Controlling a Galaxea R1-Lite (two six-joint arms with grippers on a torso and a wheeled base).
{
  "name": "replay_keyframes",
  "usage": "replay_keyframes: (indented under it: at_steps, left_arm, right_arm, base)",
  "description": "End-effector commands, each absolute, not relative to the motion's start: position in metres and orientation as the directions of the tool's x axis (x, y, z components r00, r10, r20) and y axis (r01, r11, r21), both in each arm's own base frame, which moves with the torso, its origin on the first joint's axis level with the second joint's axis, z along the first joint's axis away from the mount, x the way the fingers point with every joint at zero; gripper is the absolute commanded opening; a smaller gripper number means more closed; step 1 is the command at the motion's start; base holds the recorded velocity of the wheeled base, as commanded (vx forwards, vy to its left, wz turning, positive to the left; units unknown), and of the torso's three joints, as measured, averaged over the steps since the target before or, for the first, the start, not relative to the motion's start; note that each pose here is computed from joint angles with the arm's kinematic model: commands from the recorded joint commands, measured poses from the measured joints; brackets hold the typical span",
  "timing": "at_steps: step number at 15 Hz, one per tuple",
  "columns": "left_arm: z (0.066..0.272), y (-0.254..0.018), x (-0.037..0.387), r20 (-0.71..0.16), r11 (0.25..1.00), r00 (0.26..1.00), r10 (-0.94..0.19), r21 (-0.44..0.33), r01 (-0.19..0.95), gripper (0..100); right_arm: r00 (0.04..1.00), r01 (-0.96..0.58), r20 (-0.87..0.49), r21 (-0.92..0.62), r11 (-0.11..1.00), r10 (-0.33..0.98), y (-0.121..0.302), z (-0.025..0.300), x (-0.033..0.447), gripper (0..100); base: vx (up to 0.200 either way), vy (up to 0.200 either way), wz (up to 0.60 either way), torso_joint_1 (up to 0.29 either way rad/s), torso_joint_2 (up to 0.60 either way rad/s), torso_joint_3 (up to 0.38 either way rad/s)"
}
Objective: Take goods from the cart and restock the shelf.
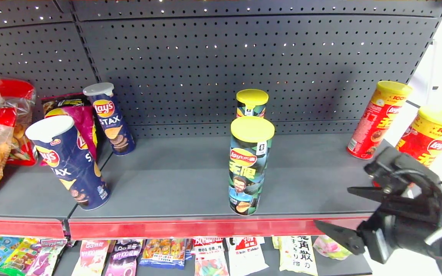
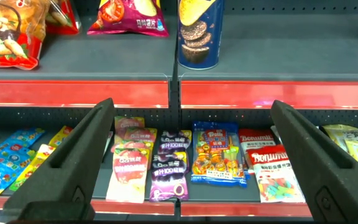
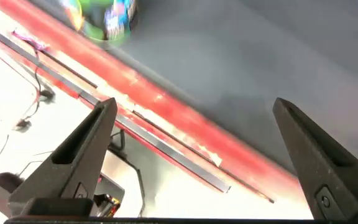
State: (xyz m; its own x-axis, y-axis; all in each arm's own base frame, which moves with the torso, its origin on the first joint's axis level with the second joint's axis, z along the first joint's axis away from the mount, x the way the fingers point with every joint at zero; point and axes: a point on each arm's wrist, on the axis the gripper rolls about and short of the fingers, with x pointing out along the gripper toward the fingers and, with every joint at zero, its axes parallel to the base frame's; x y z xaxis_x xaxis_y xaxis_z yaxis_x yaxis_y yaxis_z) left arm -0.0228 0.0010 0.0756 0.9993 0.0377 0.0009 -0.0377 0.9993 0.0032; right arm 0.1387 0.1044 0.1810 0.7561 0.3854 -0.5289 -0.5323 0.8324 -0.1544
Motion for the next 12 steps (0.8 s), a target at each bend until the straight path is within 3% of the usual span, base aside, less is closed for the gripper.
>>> replay_keyframes:
  at_steps: [1,3,6,8,9,12]
  left_arm:
    - [0.076,0.001,-0.023,0.002,0.999,0.999,0.038,0.003,-0.038,100]
    - [0.076,0.001,-0.023,0.002,0.999,0.999,0.038,0.003,-0.038,100]
    - [0.076,0.001,-0.023,0.002,0.999,0.999,0.038,0.003,-0.038,100]
    - [0.076,0.001,-0.023,0.002,0.999,0.999,0.038,0.003,-0.038,100]
    - [0.076,0.001,-0.023,0.002,0.999,0.999,0.038,0.003,-0.038,100]
    - [0.076,0.001,-0.023,0.002,0.999,0.999,0.038,0.003,-0.038,100]
  right_arm:
    - [0.843,-0.446,-0.396,-0.136,0.885,0.364,0.053,0.185,0.092,100]
    - [0.862,-0.418,-0.366,-0.125,0.9,0.35,0.024,0.186,0.062,100]
    - [0.947,-0.249,-0.248,-0.171,0.953,0.203,0.004,0.174,0.018,100]
    - [0.983,-0.138,-0.143,-0.155,0.978,0.116,0.001,0.158,-0.007,100]
    - [0.994,-0.087,-0.078,-0.124,0.988,0.078,0.001,0.135,-0.018,100]
    - [0.998,0.065,0.008,-0.118,0.991,-0.064,0.003,0.104,-0.02,100]
  base:
    - [0.0,0.0,0.0,0.0,0.0,0.0]
    - [0.0,0.0,0.0,0.0,0.0,0.0]
    - [0.0,0.0,0.0,0.0,0.0,0.0]
    - [0.0,0.0,0.0,0.0,0.0,0.0]
    - [0.0,0.0,0.0,0.0,0.0,0.0]
    - [0.0,0.0,0.0,0.0,0.0,0.0]
